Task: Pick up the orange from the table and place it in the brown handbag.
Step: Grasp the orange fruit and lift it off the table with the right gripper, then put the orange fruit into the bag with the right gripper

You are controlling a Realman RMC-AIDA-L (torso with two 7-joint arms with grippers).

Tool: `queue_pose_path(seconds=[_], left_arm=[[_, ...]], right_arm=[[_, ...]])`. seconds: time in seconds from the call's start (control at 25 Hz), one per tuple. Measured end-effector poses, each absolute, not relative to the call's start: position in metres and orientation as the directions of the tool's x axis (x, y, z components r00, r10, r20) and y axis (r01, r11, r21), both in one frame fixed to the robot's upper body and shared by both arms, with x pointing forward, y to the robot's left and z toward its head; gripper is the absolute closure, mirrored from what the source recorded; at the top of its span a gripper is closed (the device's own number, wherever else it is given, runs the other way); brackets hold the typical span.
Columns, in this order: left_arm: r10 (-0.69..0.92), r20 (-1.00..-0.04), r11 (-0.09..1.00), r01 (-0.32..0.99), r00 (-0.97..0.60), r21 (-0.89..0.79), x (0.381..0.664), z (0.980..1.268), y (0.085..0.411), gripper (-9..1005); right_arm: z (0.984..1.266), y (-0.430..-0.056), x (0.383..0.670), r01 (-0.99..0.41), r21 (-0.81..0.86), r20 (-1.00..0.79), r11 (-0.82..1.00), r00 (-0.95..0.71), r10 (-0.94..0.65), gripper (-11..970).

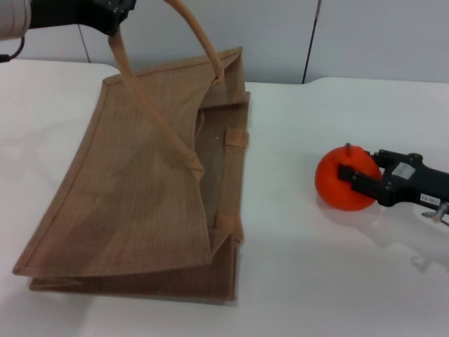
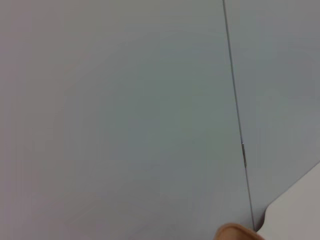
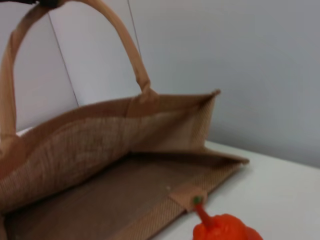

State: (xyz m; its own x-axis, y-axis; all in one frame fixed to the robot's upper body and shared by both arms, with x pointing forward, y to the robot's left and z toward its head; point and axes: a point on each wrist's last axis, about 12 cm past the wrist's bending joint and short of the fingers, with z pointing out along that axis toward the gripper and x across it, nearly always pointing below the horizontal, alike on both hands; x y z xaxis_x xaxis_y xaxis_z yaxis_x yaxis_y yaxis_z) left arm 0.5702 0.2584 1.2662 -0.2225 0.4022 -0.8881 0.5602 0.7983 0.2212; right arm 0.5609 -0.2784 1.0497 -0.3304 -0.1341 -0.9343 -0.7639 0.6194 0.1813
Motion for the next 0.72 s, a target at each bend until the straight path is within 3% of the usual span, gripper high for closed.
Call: queue_pose_path(seconds=[0.44,0.72], left_arm=[[0.401,-0.901,0.769,0.594,-0.164,0.234,0.573,1.277,0.245,869],[0.405,-0.907,0.739,0.624,-0.111,0.254,0.576,1.285,0.229,869]], right_arm=[[1.071,-0.255,0.573,-0.824,0.140,-0.963,0.549,-0.243,-0.119,490],[1.085,-0.206,0.583,-0.906,0.055,-0.971,0.419,-0.146,-0.190,569]])
